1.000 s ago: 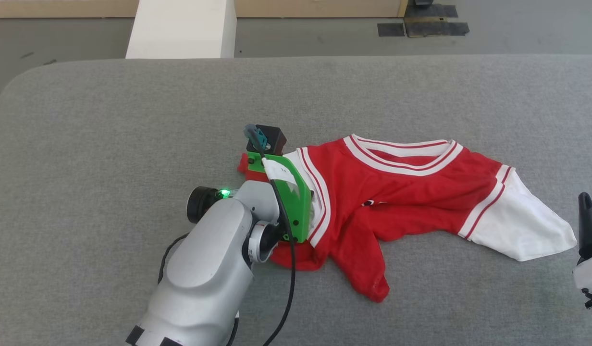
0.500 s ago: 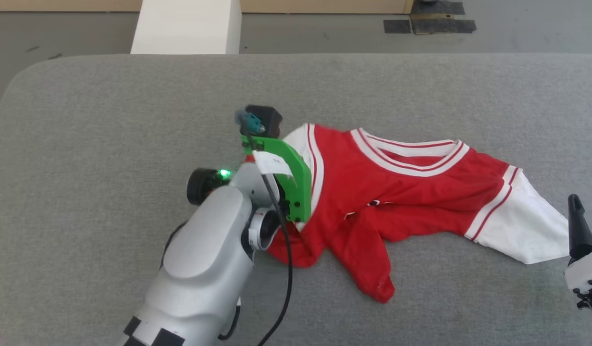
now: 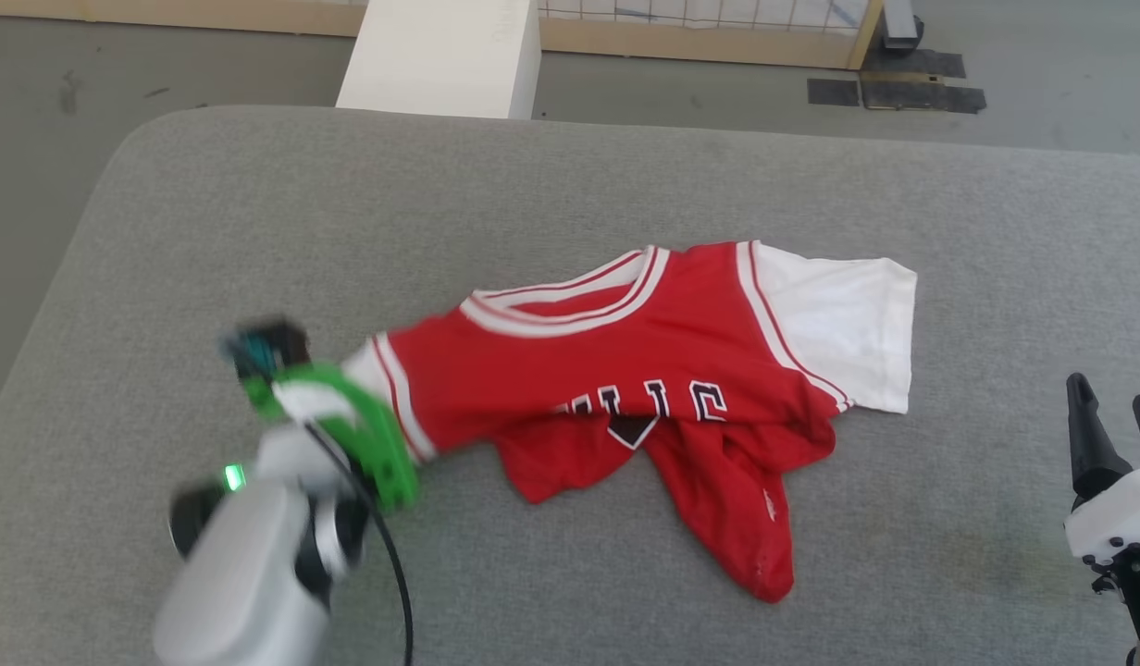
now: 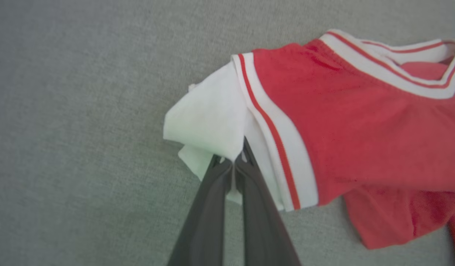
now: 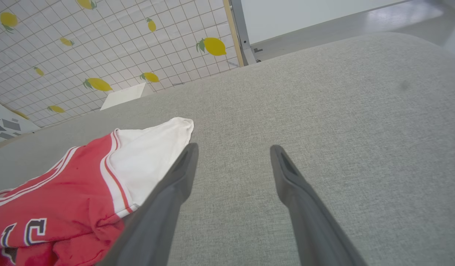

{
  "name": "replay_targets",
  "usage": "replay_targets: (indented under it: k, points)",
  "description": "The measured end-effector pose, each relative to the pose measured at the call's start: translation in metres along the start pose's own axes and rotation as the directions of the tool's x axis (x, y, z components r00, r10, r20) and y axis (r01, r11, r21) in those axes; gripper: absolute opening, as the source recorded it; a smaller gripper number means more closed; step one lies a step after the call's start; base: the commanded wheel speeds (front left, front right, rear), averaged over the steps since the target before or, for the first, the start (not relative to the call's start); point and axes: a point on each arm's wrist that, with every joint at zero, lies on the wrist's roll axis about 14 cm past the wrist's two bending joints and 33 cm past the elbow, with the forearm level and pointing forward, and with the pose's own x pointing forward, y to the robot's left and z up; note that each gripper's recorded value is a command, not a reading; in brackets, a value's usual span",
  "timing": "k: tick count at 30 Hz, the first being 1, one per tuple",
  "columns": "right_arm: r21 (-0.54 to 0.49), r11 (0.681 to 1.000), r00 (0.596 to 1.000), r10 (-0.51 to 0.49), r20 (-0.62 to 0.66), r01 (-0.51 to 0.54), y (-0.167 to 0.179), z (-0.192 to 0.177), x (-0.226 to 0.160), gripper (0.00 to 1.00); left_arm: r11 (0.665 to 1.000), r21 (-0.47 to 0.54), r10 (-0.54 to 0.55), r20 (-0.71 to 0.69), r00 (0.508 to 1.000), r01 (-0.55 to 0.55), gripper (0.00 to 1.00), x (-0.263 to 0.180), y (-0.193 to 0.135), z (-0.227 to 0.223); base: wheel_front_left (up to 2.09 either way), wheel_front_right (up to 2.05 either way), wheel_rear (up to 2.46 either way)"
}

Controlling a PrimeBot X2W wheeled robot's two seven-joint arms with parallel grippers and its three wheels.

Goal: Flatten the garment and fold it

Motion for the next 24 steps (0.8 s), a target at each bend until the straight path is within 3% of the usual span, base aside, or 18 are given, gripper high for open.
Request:
replay_targets:
  k: [2, 4, 5, 6, 11, 14, 16, 19, 24]
  points:
    - [-0.003, 1.0, 1.0, 0.014, -0.009, -0.014, 0.005, -0.002, 0.002, 1.0, 0.999, -0.05, 0.006, -0.122, 0.993, -0.012, 0.0, -0.004, 0.008, -0.047, 0.0, 0.0, 0.0]
    - [-0.004, 1.0, 1.0, 0.021, -0.012, -0.021, 0.008, -0.003, 0.003, 1.0, 0.997, -0.083, -0.002, -0.134, 0.991, -0.009, 0.0, -0.006, 0.007, -0.056, 0.0, 0.0, 0.0]
    - [-0.004, 1.0, 1.0, 0.023, -0.012, -0.023, 0.009, -0.003, 0.003, 1.0, 0.994, -0.113, -0.014, -0.117, 0.993, 0.0, 0.26, -0.007, 0.005, -0.053, 0.0, 0.0, 0.0]
    - [-0.004, 1.0, 1.0, 0.026, -0.01, -0.026, 0.01, -0.002, 0.003, 1.0, 0.991, -0.135, -0.017, -0.09, 0.996, 0.005, 1.0, -0.008, 0.004, -0.048, 0.0, 0.0, 0.0]
    - [-0.003, 0.999, 0.999, 0.036, -0.005, -0.036, 0.013, 0.0, 0.0, 1.0, 0.978, -0.2, -0.017, 0.198, 0.98, 0.057, 1.0, -0.025, 0.01, 0.005, 0.0, 0.0, 0.0]
    - [-0.003, 0.999, 0.999, 0.04, -0.004, -0.04, 0.014, 0.0, -0.003, 1.0, 0.98, -0.19, 0.029, 0.435, 0.9, 0.061, 1.0, -0.049, 0.026, 0.046, 0.0, 0.0, 0.0]
    - [-0.005, 0.999, 0.999, 0.043, -0.012, -0.043, 0.014, -0.003, -0.005, 1.0, 0.988, -0.15, 0.063, 0.569, 0.82, 0.028, 1.0, -0.066, 0.038, 0.06, 0.0, 0.0, 0.0]
    - [-0.011, 0.998, 0.998, 0.054, -0.035, -0.054, 0.018, -0.009, -0.004, 1.0, 0.994, -0.108, 0.084, 0.659, 0.747, -0.016, 1.0, -0.08, 0.048, 0.056, 0.0, 0.0, 0.0]
    - [-0.064, 0.994, 0.99, 0.085, -0.116, -0.093, 0.029, -0.02, 0.006, 1.0, 0.993, -0.105, 0.114, 0.679, 0.725, -0.058, 1.0, -0.084, 0.054, 0.04, 0.0, 0.0, 0.0]
